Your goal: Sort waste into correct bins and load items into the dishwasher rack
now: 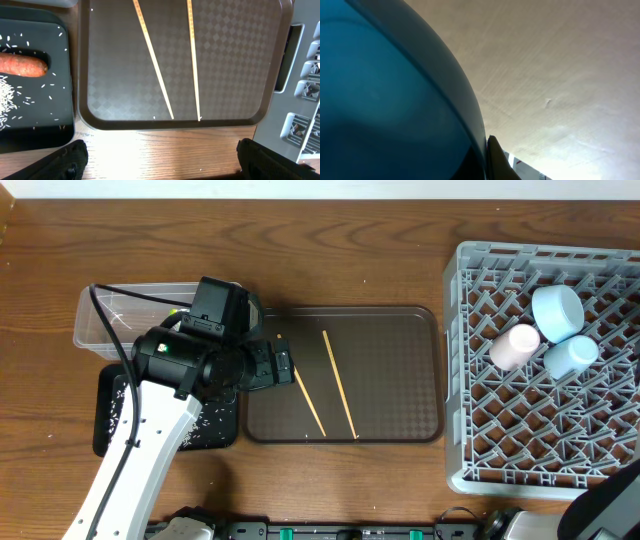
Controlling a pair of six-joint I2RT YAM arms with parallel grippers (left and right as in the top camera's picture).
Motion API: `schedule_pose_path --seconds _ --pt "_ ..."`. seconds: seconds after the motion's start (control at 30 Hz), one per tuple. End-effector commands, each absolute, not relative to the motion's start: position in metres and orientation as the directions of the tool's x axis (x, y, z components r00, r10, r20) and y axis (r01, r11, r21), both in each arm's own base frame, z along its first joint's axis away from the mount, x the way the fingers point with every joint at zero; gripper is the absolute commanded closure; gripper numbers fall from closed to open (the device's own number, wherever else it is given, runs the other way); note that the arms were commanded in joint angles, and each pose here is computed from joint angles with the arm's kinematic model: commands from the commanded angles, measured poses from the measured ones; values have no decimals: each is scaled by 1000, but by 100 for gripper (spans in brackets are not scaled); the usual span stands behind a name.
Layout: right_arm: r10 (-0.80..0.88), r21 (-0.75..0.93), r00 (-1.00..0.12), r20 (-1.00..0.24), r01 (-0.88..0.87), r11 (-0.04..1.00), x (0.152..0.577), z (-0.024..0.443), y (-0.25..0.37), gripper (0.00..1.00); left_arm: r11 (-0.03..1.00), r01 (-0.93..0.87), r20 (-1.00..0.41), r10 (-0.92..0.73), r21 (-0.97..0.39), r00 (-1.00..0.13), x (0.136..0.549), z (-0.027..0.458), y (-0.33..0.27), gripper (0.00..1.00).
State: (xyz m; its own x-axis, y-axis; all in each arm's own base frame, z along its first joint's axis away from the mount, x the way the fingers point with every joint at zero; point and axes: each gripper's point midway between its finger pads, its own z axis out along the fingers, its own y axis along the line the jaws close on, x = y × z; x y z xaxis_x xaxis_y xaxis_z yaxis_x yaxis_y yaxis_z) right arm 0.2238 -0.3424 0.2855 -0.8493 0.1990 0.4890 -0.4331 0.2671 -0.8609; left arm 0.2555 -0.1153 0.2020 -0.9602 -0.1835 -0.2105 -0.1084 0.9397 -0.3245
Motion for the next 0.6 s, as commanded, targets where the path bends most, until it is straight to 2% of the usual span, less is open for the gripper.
schedule_pose_path --seconds 0.0,0.3,0.57 --pt "196 -837 -825 530 -470 280 223 284 -344 99 939 -105 -234 -189 -329 -954 258 210 -114 2" --pt "154 -834 -830 536 -493 246 247 285 -324 99 939 -105 -234 -189 -329 -954 258 210 -114 2" --pt "225 -873 -851 474 -422 242 237 282 -317 99 939 -105 -234 -189 -329 -954 258 210 -114 2"
